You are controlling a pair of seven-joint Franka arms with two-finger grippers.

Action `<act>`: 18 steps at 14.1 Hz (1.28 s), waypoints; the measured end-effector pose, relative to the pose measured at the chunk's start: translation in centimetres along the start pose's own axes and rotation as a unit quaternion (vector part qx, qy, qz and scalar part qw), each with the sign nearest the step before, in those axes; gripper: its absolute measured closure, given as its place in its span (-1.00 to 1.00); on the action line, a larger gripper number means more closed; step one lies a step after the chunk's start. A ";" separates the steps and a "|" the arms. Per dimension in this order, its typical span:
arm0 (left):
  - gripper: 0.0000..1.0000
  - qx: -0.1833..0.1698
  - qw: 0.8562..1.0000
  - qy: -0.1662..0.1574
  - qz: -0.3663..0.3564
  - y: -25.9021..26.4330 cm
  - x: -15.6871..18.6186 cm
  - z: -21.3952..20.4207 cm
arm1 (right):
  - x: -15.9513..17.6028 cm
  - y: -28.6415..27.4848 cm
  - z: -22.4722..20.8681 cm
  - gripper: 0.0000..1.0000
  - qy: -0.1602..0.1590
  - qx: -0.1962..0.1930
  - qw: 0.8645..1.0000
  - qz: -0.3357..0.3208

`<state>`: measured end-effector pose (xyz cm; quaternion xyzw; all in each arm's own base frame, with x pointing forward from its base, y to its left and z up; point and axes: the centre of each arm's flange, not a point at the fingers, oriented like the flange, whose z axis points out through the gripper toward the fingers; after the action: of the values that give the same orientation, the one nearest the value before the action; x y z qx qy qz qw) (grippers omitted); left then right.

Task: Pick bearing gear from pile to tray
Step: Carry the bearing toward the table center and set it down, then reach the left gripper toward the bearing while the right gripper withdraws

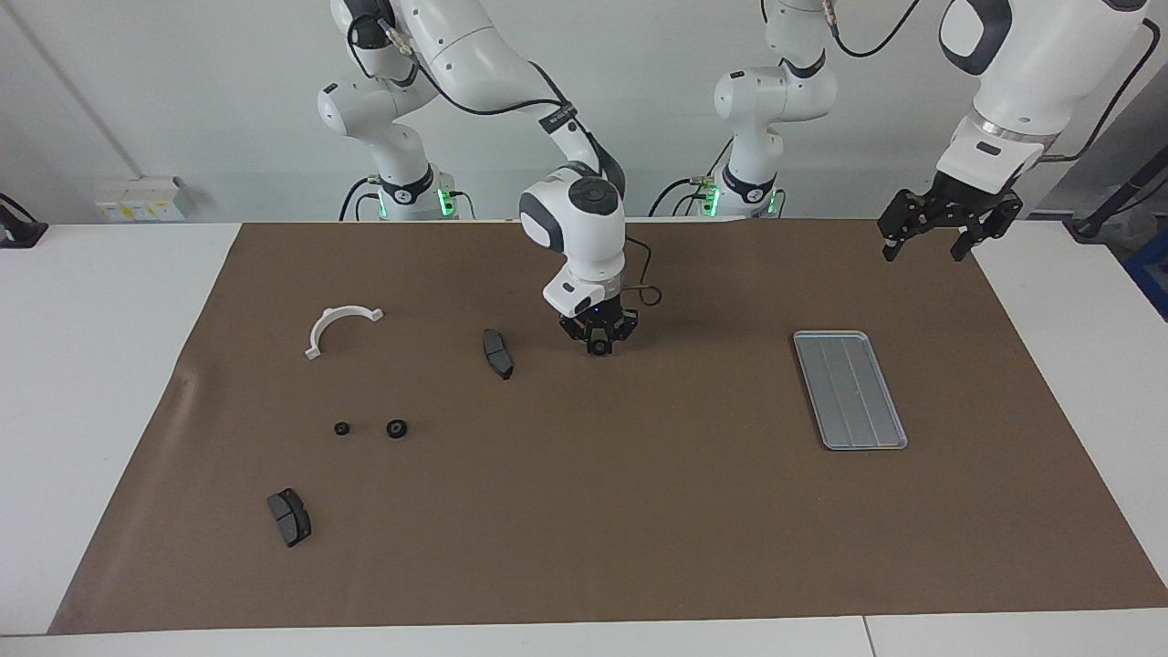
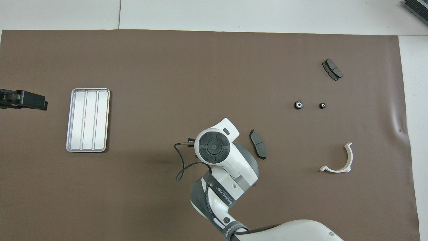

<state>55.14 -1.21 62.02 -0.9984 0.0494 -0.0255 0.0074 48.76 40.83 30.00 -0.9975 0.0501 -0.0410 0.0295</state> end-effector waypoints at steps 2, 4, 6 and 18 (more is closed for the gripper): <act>-1.00 0.000 1.000 0.000 -0.001 -0.1 0.0 0.0 | 0.0 0.0 0.0 0.30 0.000 0.000 1.000 0.000; -1.00 0.000 1.000 0.000 -0.001 -0.1 0.0 0.0 | -0.1 -0.1 0.2 0.30 -0.001 -0.001 1.000 -0.001; -1.00 0.000 1.000 0.001 -0.001 -0.1 0.0 0.0 | -0.2 -0.1 0.5 0.15 -0.003 -0.003 1.000 -0.001; -1.00 -0.005 0.999 0.003 -0.038 6.2 0.7 1.7 | 7.3 6.9 -6.8 -1.00 0.040 0.010 0.998 0.037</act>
<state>55.28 -7.47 60.27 -0.9995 0.0117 -0.0281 0.0018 54.73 32.81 36.93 -0.9921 0.0875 -0.0803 0.0393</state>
